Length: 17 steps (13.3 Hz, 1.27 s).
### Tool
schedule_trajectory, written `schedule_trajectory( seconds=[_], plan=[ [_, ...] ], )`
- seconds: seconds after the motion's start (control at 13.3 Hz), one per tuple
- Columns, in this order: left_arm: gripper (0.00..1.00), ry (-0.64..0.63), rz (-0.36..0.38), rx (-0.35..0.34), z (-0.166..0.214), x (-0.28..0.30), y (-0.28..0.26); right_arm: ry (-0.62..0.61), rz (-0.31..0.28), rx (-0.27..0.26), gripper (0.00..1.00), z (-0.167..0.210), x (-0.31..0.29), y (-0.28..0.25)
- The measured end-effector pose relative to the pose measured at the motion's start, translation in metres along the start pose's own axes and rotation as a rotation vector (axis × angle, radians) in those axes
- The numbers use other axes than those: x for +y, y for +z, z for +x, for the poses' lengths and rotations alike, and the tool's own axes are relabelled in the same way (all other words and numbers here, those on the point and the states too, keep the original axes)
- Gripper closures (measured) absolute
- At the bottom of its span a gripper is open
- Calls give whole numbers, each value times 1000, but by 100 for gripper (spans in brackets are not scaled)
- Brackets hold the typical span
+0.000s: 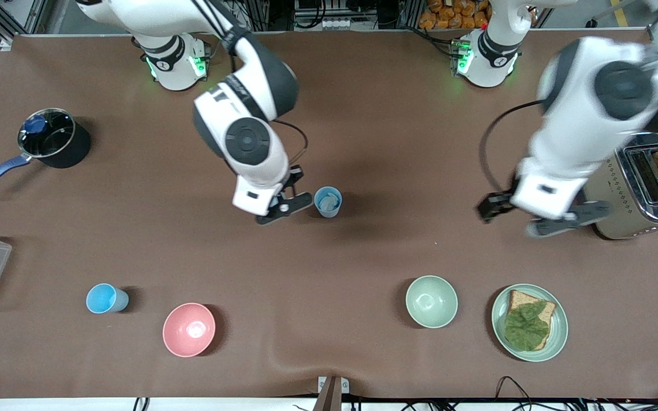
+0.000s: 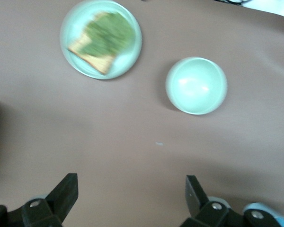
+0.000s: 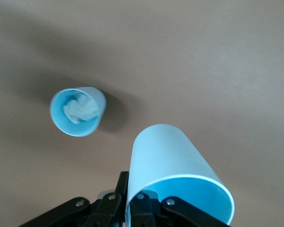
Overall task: Stack blue cups with both arms
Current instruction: 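Withdraw the left gripper while the right gripper brings its cup over, then lower the right gripper's blue cup into the placed blue cup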
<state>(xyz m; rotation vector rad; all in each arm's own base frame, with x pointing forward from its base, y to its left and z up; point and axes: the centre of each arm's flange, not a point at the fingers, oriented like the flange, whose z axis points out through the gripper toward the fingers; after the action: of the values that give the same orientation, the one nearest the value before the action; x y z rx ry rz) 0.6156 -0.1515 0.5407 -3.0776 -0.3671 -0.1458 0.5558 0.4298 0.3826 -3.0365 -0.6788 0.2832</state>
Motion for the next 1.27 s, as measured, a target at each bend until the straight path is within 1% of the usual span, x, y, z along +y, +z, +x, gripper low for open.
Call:
schedule_trajectory(
  seconds=[0.07,0.22,0.38,0.6,0.67,0.82,1.12,1.27],
  plan=[
    [0,17,11,-14,4,-25,-10,-20,-13,5,95,6,-13,7],
    [0,45,33,-50,0,-51,-22,-35,-33,16,95,15,-35,19],
    [0,71,41,-65,-4,-59,-29,-3,-35,31,95,18,-59,30],
    [0,106,49,-77,-12,-63,-38,81,-43,30,95,14,-93,51],
    [0,118,53,-84,-14,-67,-39,98,-47,28,95,13,-101,57],
    [0,120,60,-98,-15,-78,-36,123,-41,45,95,15,-106,62],
    [0,122,9,-132,-15,-111,-33,124,-34,63,95,19,-113,73],
    [0,125,5,-138,-15,-119,-32,125,-34,64,95,19,-114,76]
  ],
)
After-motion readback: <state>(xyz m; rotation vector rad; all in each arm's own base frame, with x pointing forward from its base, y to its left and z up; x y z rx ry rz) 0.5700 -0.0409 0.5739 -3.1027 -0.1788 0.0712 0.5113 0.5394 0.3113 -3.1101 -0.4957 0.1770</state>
